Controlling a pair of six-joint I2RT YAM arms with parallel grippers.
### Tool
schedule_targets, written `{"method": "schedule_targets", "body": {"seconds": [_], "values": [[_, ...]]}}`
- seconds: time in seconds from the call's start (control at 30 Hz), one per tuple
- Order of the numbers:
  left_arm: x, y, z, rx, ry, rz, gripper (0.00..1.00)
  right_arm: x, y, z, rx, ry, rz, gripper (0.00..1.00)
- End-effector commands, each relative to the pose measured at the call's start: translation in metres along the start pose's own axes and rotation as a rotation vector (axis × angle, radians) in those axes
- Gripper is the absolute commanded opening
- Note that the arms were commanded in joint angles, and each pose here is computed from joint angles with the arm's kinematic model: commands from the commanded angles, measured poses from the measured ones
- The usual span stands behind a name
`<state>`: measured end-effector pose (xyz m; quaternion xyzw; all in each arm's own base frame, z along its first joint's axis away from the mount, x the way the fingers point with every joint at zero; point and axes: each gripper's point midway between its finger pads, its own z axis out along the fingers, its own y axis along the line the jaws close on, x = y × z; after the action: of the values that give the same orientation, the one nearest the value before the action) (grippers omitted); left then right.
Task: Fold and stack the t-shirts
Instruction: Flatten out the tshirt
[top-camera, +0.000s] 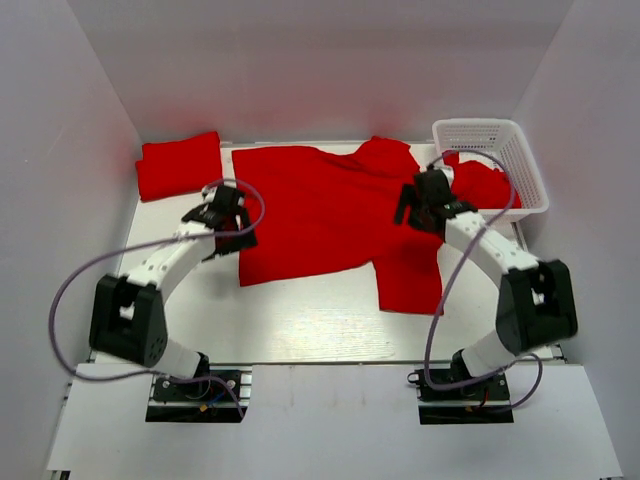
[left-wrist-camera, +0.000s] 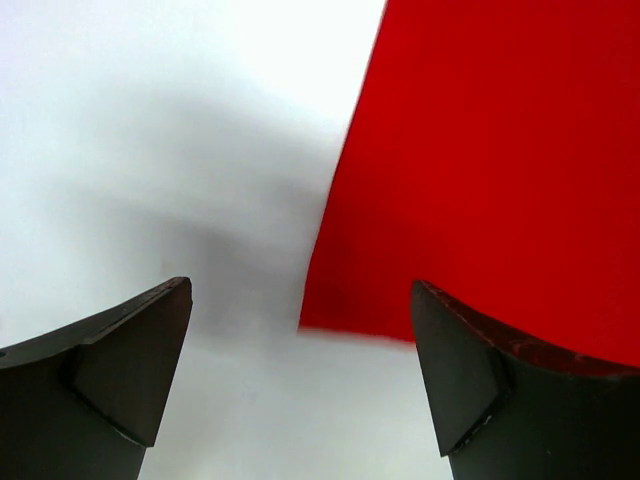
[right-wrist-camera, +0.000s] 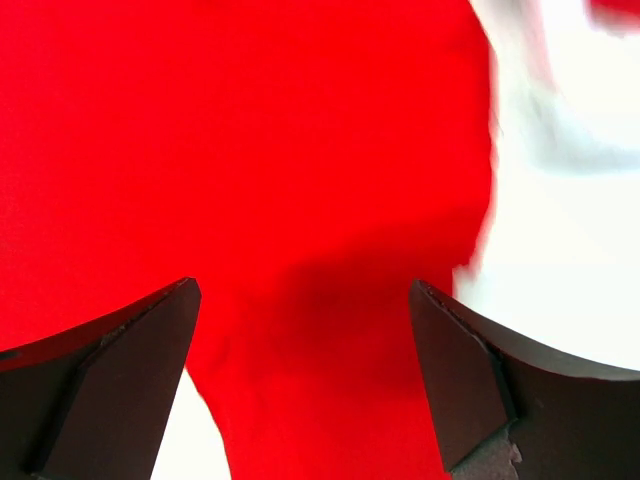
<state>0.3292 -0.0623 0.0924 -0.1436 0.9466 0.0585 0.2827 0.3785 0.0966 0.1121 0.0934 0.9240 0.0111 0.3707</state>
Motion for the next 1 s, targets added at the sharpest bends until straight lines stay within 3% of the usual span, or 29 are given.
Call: {"method": "schedule_targets", "body": {"seconds": [0.0, 0.2, 0.3, 0.57, 0.8, 0.97], "values": [[0.043, 0.002, -0.017, 0.102, 0.052, -0.137, 1.0, 0.023, -0.019, -0.016, 0.054, 0.002, 0.149, 0.9], [0.063, -0.022, -0.011, 0.29, 0.039, -0.161, 1.0, 0.047, -0.031, -0.031, 0.047, 0.011, 0.197, 0.9], [0.07, -0.021, -0.003, 0.282, 0.051, -0.146, 0.94, 0.056, -0.034, -0.036, 0.048, 0.027, 0.198, 0.9], [0.075, -0.016, 0.014, 0.236, 0.043, -0.159, 0.66, 0.07, -0.041, -0.043, 0.042, 0.034, 0.208, 0.9], [0.096, -0.007, 0.023, 0.193, 0.107, -0.14, 0.62, 0.069, -0.055, -0.048, 0.111, 0.025, 0.197, 0.9], [0.102, -0.008, 0.027, 0.2, 0.114, -0.14, 0.44, 0.076, -0.058, -0.047, 0.134, 0.052, 0.197, 0.9]]}}
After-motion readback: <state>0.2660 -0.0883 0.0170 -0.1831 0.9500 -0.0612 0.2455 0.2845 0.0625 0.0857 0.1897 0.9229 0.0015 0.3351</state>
